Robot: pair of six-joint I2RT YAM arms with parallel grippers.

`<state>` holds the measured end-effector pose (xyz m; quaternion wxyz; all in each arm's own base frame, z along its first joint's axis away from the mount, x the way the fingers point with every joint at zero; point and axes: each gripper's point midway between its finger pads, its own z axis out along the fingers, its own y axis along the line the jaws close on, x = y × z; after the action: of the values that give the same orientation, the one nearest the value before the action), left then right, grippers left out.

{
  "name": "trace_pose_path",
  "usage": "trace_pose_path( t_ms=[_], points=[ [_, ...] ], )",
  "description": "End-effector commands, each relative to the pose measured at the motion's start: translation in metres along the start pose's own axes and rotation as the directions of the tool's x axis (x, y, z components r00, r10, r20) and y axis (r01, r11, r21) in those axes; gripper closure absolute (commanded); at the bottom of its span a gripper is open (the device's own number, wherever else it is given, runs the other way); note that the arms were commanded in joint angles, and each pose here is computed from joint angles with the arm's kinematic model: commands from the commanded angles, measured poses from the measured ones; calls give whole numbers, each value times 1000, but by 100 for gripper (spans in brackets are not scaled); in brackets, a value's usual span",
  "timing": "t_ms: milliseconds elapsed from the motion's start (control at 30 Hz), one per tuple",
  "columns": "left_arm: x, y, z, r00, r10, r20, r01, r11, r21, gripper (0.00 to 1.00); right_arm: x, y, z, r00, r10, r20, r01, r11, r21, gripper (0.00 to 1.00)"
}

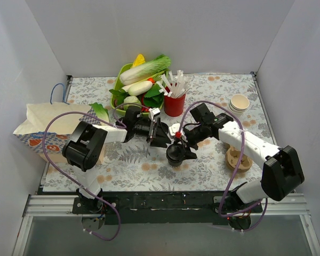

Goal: Pack the takeout coffee

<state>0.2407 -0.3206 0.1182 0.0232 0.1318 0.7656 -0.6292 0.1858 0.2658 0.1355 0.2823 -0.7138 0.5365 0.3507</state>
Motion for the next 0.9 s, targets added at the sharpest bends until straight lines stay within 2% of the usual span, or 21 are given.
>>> trace_pose_path(
  t_ms=[0,300,333,567,867],
  points=[
    [-7,-20,-9,996,88,27,-87,996,-26,19,13,21,-8,985,129,-117,-137,988,-67,11],
    [15,-9,-16,996,87,-6,-88,993,-80,15,5,20,-15,987,116,-108,-123,991,-55,9],
    [15,-10,-16,996,90,-5,-90,993,-78,2,5,19,-16,987,114,-111,-119,992,-44,9],
    [14,-20,-13,994,109,-17,-109,993,-47,2,3,10,-15,987,136,-90,-135,991,16,8],
    [35,-16,4,991,105,-85,-108,994,-35,2,7,6,-12,984,159,-82,-157,987,32,8]
  ],
)
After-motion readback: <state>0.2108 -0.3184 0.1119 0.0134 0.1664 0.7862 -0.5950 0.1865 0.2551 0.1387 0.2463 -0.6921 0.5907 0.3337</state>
